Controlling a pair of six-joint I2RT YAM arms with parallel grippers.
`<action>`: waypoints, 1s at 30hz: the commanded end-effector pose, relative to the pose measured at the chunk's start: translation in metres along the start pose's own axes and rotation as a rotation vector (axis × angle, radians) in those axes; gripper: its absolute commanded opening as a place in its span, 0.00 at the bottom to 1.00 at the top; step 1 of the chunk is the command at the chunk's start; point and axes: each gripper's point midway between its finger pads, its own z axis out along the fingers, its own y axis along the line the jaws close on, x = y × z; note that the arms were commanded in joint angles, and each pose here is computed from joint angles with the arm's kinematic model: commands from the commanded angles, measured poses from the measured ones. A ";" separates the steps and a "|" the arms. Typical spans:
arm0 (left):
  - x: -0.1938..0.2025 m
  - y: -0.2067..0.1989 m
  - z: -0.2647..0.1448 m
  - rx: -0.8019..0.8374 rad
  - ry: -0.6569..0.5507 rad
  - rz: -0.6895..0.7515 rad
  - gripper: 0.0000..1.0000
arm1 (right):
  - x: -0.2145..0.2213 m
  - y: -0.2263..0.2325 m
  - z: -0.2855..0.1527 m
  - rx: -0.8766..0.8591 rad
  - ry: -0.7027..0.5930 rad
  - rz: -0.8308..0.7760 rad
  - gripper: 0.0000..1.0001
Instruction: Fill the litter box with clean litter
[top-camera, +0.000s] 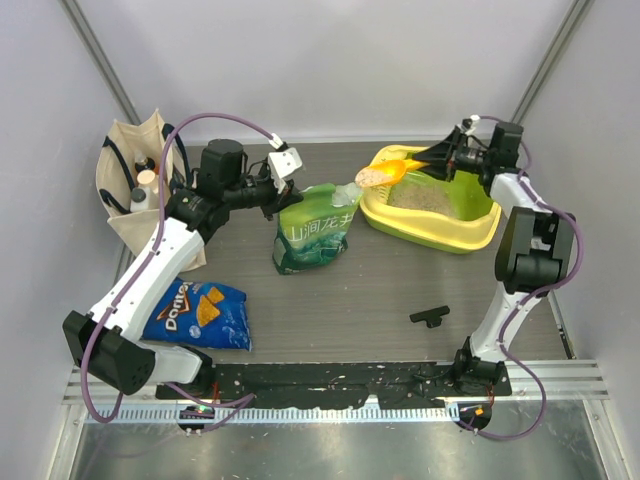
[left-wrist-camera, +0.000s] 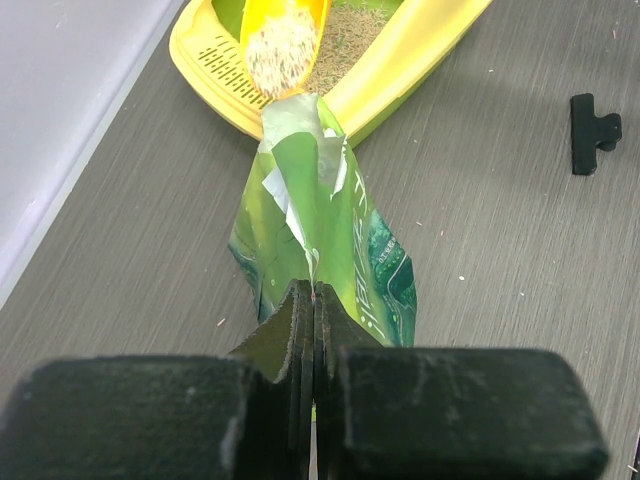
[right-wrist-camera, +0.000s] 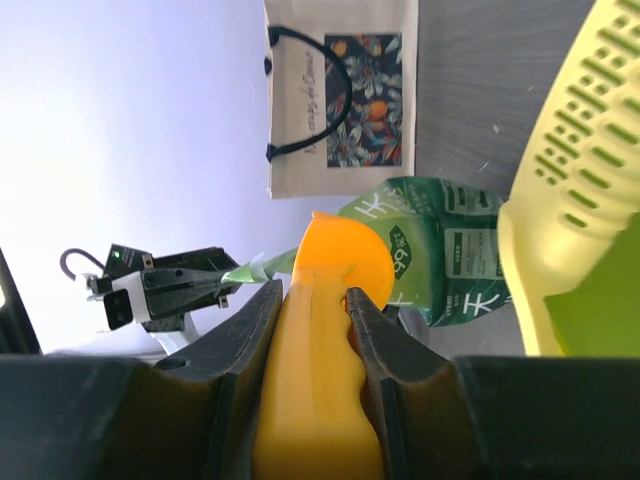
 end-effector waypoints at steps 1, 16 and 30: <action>-0.046 0.009 -0.009 -0.028 -0.118 0.077 0.00 | -0.033 0.029 -0.039 -0.019 -0.097 -0.100 0.01; -0.048 0.008 -0.006 -0.014 -0.121 0.052 0.00 | -0.126 -0.018 -0.147 0.225 -0.447 -0.206 0.01; -0.045 0.008 -0.003 -0.007 -0.119 0.049 0.00 | -0.139 -0.034 -0.173 0.616 -0.519 -0.444 0.01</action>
